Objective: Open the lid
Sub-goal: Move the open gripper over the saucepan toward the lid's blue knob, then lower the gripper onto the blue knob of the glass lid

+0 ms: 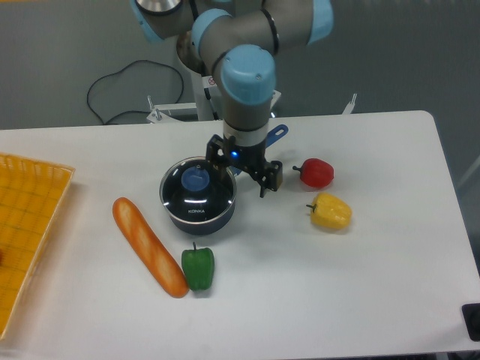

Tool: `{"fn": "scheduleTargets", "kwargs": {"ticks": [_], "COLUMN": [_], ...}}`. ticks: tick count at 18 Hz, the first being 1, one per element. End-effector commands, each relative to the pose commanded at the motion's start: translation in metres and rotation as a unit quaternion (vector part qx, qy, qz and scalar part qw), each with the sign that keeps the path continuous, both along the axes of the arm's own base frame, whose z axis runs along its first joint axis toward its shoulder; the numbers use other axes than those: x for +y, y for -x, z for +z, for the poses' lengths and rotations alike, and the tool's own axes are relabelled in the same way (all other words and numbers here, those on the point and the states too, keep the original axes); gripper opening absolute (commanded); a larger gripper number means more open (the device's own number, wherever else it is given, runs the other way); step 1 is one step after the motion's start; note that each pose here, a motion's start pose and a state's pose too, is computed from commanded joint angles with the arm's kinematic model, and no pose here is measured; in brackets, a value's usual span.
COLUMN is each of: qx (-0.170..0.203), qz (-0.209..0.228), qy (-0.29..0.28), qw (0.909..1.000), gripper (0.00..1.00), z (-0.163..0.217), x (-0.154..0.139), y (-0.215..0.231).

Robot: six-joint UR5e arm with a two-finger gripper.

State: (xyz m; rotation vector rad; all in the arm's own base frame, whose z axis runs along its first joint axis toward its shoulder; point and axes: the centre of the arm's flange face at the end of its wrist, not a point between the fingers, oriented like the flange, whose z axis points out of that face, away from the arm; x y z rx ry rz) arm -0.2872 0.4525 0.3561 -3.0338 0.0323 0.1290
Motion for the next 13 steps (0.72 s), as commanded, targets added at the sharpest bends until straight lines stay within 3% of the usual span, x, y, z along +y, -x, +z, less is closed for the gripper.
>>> {"fn": "scheduleTargets", "kwargs": {"ticks": [5, 13], "qx": [0.001, -0.018], "qz": [0.015, 0.027], "qy": [0.011, 0.03], "qw": [0.9998, 0.999], "gripper": [1.0, 1.0], "z": [-0.007, -0.029], "x": [0.017, 0.016], "y": [-0.033, -0.047]}}
